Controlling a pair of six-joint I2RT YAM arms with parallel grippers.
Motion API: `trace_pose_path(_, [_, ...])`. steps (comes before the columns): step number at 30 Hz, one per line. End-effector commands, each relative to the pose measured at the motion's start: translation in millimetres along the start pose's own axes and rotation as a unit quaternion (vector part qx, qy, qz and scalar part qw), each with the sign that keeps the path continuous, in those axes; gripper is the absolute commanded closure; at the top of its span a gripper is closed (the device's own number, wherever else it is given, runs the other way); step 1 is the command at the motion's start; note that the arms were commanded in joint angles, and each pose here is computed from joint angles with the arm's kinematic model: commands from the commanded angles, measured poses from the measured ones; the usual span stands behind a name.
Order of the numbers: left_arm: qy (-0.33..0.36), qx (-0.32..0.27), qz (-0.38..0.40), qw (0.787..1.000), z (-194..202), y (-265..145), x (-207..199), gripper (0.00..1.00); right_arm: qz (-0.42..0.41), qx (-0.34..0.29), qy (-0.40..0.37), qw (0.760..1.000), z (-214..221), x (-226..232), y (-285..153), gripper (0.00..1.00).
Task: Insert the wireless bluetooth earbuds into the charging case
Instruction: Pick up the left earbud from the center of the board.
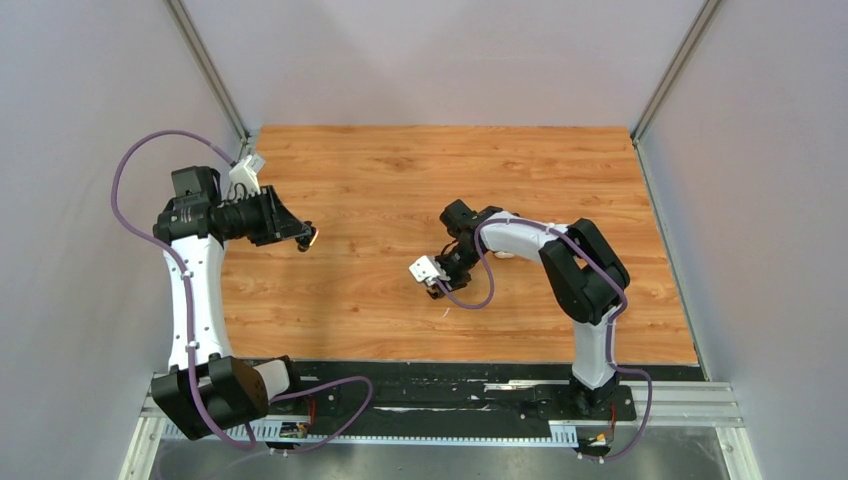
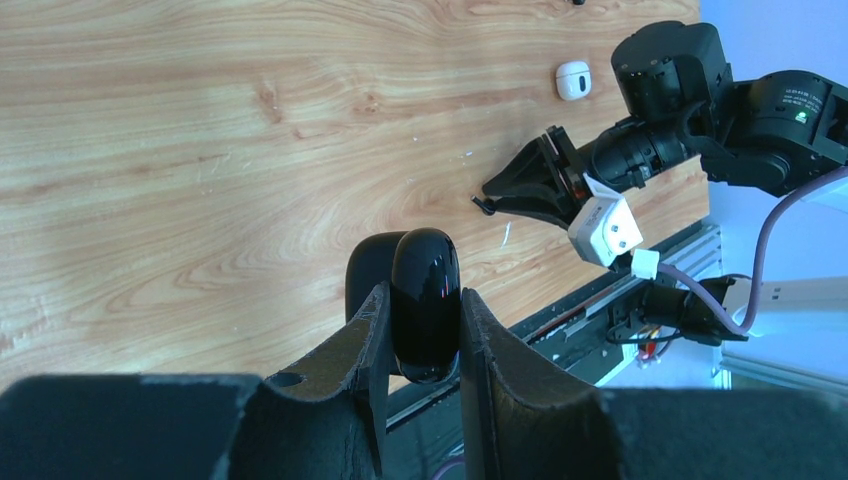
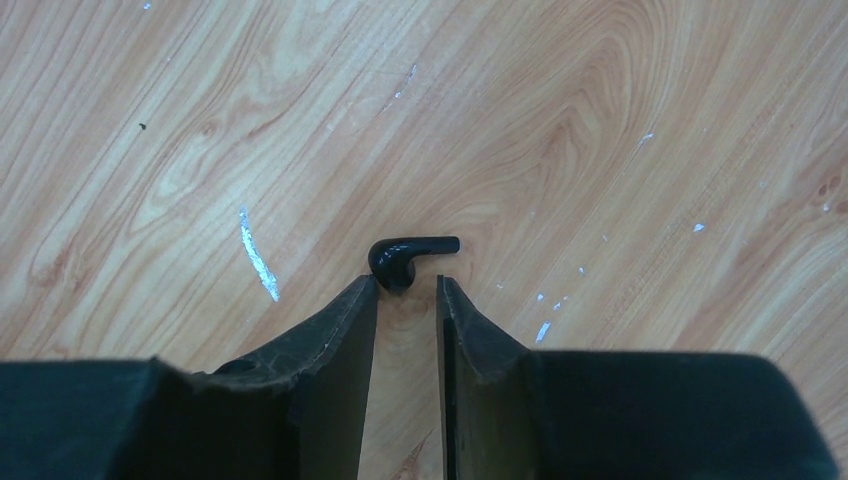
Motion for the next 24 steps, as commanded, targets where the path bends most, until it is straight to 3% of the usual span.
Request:
trace_pose_path(1, [0.022,-0.022,0.011,0.999,-3.6,-5.8,-6.8,1.00,-0.039,0.006,0.051,0.998,3.3,18.9,12.4,0.72])
trace_pose_path(13, [0.020,-0.022,0.008,1.000,-1.7,-4.7,-4.7,1.00,-0.022,0.003,0.090,0.996,-1.0,21.1,17.4,0.75])
trace_pose_path(16, [0.018,-0.021,0.007,1.000,-1.1,-3.7,-3.5,1.00,-0.005,0.008,0.101,0.995,1.3,17.8,19.0,0.80])
trace_pose_path(20, [0.017,-0.022,0.007,1.000,-0.3,-3.8,-3.5,1.00,0.014,0.012,0.129,0.991,1.2,13.7,17.5,0.95])
trace_pose_path(24, [0.012,-0.021,0.007,1.000,3.0,-1.1,-0.8,1.00,0.026,-0.004,0.169,0.985,-15.1,14.7,4.6,1.00])
Point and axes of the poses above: each gripper's point midway between its finger pads, its own y axis out along the fingers, its own x axis along the line the jaws close on, z = x × y, the point moved 4 cm from there along -y, back along the fingers, and after that the axes turned 6 degrees about -y, right-handed, at the moved point
